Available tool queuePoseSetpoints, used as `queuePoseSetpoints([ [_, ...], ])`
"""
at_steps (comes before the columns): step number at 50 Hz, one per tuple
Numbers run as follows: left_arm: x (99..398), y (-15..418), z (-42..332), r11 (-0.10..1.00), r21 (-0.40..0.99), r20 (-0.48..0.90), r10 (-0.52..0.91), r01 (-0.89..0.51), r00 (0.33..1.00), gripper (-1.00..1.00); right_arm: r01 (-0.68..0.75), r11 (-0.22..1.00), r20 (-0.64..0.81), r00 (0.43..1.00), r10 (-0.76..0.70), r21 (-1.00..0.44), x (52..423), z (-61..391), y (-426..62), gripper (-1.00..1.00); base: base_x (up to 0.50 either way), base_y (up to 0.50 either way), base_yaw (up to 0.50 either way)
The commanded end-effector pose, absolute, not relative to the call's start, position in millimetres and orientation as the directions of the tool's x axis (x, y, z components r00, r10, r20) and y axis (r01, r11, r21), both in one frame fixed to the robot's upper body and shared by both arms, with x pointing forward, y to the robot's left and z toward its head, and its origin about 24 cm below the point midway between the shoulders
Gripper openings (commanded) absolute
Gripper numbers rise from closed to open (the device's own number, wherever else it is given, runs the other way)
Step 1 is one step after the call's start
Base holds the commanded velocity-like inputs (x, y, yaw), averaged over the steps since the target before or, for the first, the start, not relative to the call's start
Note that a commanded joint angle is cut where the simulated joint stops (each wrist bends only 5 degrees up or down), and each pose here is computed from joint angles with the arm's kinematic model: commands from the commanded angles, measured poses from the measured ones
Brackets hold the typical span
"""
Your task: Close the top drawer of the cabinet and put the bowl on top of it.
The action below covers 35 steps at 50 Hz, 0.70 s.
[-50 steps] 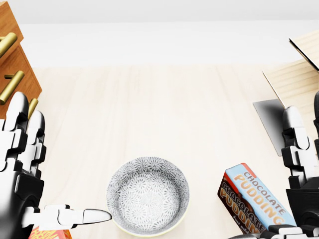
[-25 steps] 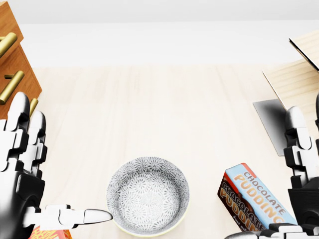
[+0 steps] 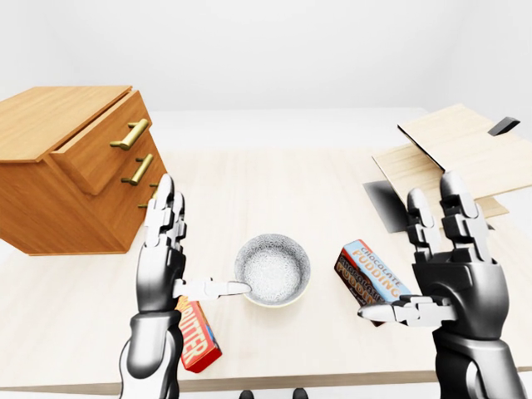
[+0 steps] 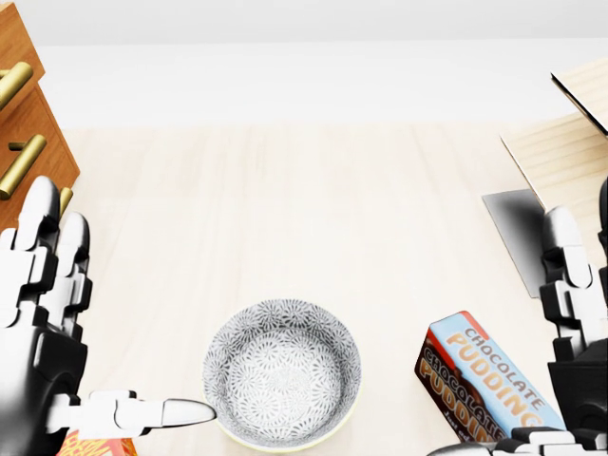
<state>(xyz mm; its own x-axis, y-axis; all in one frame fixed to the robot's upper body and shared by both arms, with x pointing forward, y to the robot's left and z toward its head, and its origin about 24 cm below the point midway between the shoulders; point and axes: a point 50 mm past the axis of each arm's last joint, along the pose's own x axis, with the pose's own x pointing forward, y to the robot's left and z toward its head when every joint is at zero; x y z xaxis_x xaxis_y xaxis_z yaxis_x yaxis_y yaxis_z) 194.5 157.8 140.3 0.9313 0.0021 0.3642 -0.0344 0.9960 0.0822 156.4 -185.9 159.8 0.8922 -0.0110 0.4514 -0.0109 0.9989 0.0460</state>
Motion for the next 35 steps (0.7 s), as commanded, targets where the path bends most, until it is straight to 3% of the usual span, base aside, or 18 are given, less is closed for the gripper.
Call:
queuePoseSetpoints([
  [1, 195.8, 157.3, 140.1, 0.996, 0.083, 0.364, 0.000, -0.032, 0.931, 1.00, -0.012, 0.999, 0.443, 0.896, -0.010, 0.046, 156.1, 158.2, -185.7, 1.00, 0.00, 0.00, 0.00],
  [10, 195.7, 156.7, 139.8, 0.996, 0.083, 0.363, -0.001, -0.031, 0.932, 1.00, -0.011, 0.999, 0.445, 0.896, -0.009, 0.042, 157.2, 158.5, -185.0, 1.00, 0.00, 0.02, 0.00],
  [35, 196.5, 155.1, 135.3, 0.996, 0.086, 0.343, -0.006, -0.025, 0.939, 1.00, -0.012, 0.999, 0.450, 0.893, -0.012, 0.050, 155.9, 159.4, -186.6, 1.00, 0.00, 0.25, 0.00],
])
